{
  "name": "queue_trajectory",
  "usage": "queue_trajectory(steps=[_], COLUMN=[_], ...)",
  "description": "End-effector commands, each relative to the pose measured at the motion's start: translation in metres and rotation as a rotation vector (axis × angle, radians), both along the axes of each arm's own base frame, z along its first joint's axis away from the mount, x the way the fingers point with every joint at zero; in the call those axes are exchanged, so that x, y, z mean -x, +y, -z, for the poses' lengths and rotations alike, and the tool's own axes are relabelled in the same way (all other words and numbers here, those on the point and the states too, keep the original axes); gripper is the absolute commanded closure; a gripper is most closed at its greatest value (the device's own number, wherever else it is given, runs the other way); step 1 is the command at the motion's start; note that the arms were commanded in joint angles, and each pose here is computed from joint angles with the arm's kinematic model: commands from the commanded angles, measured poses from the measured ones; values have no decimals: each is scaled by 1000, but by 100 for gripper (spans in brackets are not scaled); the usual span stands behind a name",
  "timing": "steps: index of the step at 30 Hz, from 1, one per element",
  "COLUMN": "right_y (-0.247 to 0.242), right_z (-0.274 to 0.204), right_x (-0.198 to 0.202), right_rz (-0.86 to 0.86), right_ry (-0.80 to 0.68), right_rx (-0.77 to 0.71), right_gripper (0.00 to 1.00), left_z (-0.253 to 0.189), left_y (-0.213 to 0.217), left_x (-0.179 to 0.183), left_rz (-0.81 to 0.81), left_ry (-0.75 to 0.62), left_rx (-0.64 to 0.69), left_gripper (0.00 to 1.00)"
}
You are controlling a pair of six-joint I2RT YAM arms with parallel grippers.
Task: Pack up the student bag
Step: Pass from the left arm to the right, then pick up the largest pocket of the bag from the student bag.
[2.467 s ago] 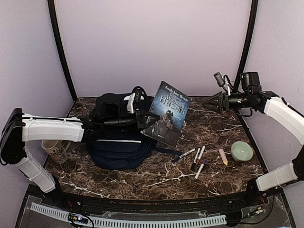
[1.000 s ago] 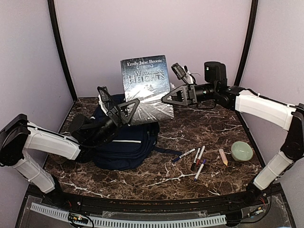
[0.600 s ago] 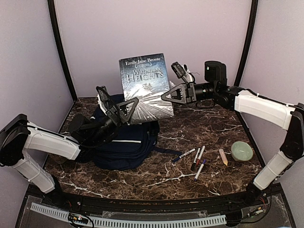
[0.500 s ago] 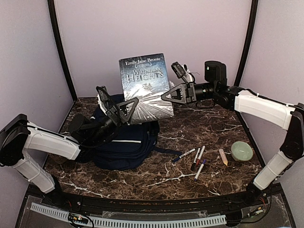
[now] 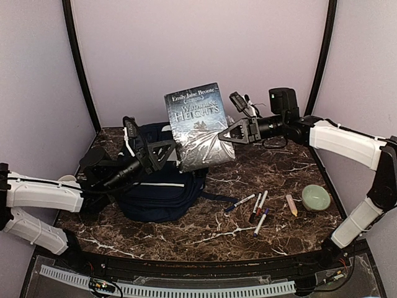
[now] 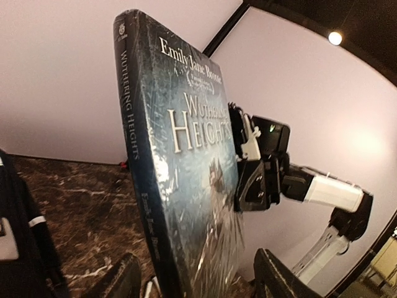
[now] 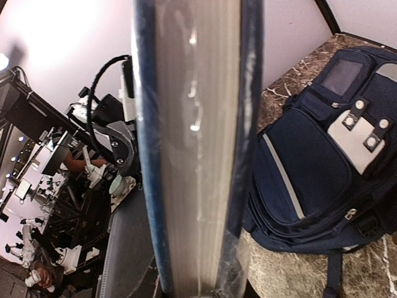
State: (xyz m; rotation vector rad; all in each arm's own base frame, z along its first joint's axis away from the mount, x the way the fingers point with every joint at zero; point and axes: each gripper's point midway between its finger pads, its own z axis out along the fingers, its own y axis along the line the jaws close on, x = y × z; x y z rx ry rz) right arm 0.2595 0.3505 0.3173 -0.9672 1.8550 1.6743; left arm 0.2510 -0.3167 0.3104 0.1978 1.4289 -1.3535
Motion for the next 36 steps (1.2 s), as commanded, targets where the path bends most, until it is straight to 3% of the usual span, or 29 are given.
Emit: queue_trajectory(steps=[1, 5, 9, 12, 17, 21, 31, 36], right_y=[-25, -38, -55, -66, -80, -85, -88, -87], right_z=[-29, 5, 41, 54, 67, 71, 70, 71], right_x=[1, 2, 7, 10, 16, 17, 20, 21], right_rz=[39, 52, 58, 59, 51, 50, 43, 33], right_ry=[-246, -357, -403, -406, -389, -384, -394, -386], right_rx=[-44, 55, 117, 118, 78, 65, 57, 51], right_gripper=[100, 100, 100, 100, 100, 100, 100, 100], left_z=[47, 64, 97, 112, 138, 156, 193, 231], left_y=[24, 50, 80, 99, 108, 102, 100, 104], left_x=[3, 7, 1, 0, 8, 13, -2, 1], left_rz=[-90, -137, -181, -193, -70, 39, 53, 112], left_ry=[54, 33, 135, 143, 85, 61, -1, 14], left_rx=[-423, -744, -1112, -1305, -1523, -1611, -1811, -2003], left_gripper=[35, 30, 33, 34, 35, 39, 39, 41])
